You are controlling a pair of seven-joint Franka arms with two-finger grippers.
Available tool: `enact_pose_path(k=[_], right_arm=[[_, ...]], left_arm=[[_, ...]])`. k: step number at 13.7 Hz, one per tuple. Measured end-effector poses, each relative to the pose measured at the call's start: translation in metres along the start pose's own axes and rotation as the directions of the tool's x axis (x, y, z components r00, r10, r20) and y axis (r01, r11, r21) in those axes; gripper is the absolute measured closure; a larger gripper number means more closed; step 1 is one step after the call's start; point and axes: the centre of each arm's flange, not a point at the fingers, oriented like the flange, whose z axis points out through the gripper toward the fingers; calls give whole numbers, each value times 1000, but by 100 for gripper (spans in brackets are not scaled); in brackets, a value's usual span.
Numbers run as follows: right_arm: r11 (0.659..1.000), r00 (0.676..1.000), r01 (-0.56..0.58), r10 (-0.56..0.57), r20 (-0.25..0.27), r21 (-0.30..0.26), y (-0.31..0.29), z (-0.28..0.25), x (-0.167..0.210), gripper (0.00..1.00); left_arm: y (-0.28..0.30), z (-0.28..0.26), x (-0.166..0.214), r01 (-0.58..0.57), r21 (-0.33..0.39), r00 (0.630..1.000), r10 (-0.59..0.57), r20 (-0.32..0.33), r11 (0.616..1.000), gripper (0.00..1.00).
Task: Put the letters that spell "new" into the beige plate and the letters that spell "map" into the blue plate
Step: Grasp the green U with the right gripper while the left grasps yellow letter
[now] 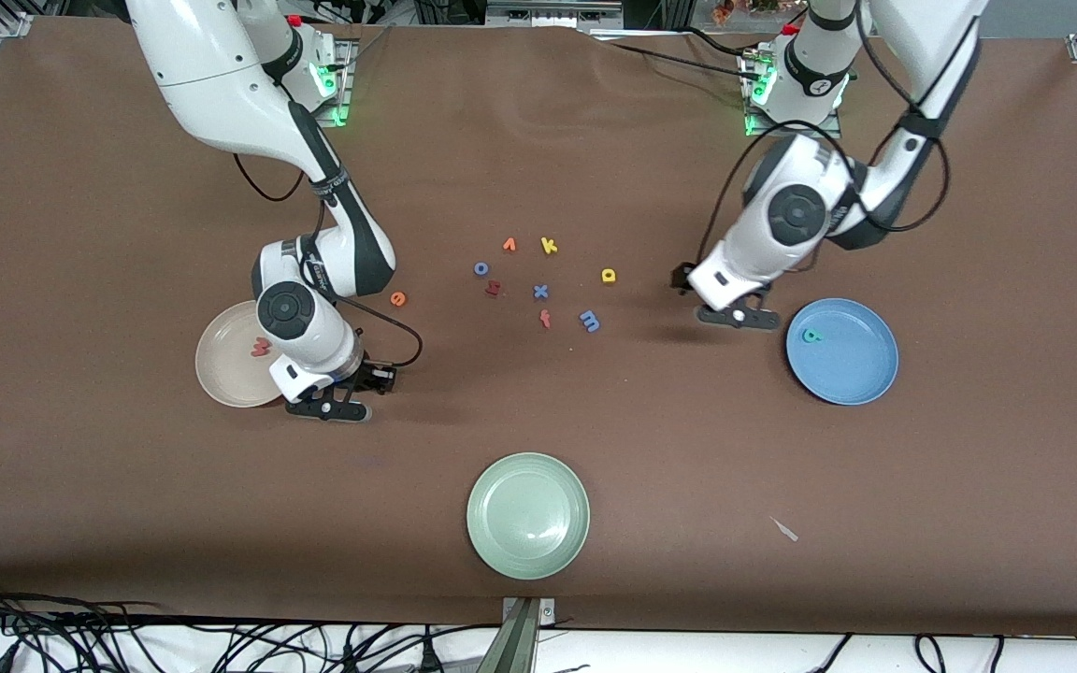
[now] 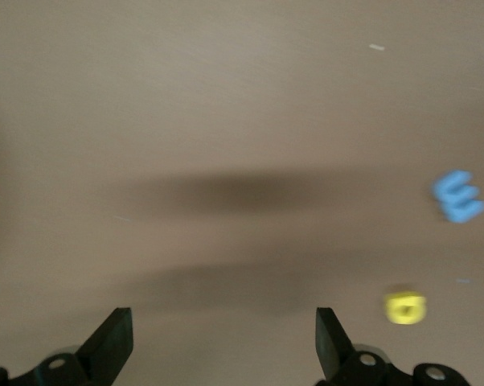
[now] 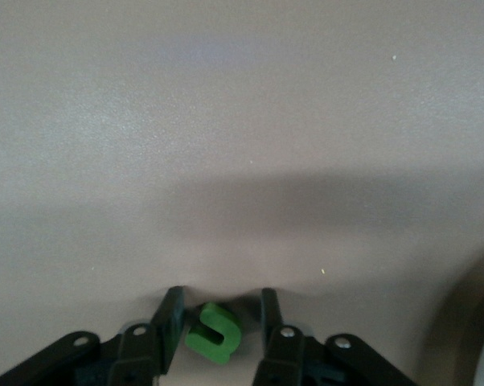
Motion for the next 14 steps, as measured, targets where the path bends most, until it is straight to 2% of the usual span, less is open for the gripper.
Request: enact_pose_path(k=[1,3,4,6,8,10,11,14], right_arm=[[1000,1000,0,0,1,0,0,0,0,55],[1000,1000,-1,1,-1,-1,1,0,1,69],[1000,1000,-1,1,-1,-1,1,0,1,69],[1000,1000,1,-1,-3,0,0,-1,1,80],[1000,1000,2,-2,-4,1,0,-2,2,80],[1000,1000,10,-10,6,-5,2,-8,5,80],[1000,1000,18,-18,16,-10,6,-14,9,80],[1000,999,26,-25,38,-15,22,-33,18,80]], left_arm=[[24,8,-10,17,-12,1000,-17,-5,1000,0],[64,29,-29,49,-39,999,-49,-12,998,0],[79,40,-37,61,-48,998,-62,-6,997,0],[99,54,-48,83,-56,997,-82,9,995,0],[111,62,-51,96,-54,995,-96,16,994,2],[118,69,-46,109,-30,994,-109,-11,994,3],[120,73,-42,114,-17,993,-115,-26,993,7],[123,86,-35,126,-3,992,-126,-33,992,12]])
